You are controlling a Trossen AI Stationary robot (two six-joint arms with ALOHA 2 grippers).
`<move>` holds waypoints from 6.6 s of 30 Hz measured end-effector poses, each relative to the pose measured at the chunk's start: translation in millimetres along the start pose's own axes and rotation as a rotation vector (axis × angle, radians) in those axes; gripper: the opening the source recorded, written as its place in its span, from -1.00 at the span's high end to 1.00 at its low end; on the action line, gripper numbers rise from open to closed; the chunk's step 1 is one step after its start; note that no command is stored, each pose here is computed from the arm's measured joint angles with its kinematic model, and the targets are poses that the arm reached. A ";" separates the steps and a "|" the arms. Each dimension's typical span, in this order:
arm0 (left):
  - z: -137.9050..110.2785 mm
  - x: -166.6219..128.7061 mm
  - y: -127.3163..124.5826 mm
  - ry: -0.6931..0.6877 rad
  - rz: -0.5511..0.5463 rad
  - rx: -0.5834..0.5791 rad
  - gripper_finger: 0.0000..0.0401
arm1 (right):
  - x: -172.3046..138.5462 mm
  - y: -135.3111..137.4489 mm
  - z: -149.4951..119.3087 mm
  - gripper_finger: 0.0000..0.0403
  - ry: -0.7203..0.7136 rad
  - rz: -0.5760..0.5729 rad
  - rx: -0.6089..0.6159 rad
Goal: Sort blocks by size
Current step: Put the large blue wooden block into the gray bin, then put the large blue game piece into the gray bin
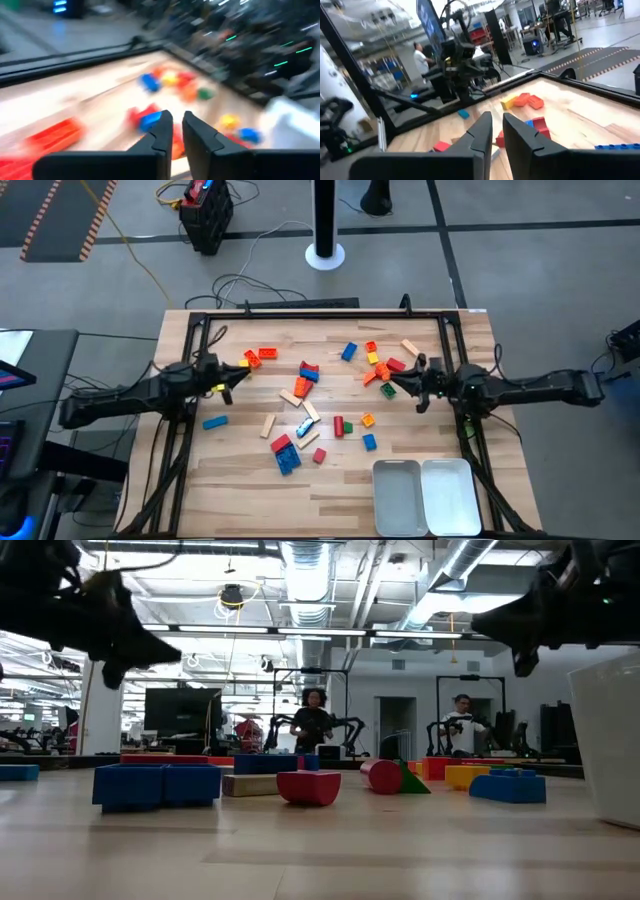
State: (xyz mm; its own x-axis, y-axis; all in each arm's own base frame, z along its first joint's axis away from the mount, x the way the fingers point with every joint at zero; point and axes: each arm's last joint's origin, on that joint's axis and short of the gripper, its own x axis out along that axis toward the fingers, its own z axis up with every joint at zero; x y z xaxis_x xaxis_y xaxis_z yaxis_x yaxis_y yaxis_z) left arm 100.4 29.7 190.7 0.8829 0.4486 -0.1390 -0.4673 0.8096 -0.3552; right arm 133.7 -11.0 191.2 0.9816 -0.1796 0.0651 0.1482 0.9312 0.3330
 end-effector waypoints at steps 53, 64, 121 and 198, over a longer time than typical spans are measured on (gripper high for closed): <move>-76.7 28.7 -71.3 1.460 0.278 0.479 0.40 | 76.6 94.4 -14.3 -0.24 0.289 -0.024 -0.258; -77.8 30.4 -65.9 1.474 0.257 0.511 0.53 | 72.6 101.7 -16.4 -0.24 0.296 0.012 -0.260; -1.3 113.7 -170.7 -0.195 -0.469 0.527 0.51 | 207.7 132.5 -22.0 -0.15 0.408 -0.075 -0.609; 9.1 110.3 -156.6 0.185 -0.254 0.619 -0.12 | 30.0 220.2 -52.4 -0.08 1.088 -0.232 -0.029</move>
State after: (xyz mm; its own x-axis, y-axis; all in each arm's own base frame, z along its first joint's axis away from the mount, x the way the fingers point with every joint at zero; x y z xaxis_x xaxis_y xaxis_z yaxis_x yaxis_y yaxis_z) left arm 270.5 -44.2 239.4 0.9363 0.1891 -0.2961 -0.1372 0.9727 0.1874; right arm 202.1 205.3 217.2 0.5096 0.0101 -0.8603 0.3310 0.9207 0.2069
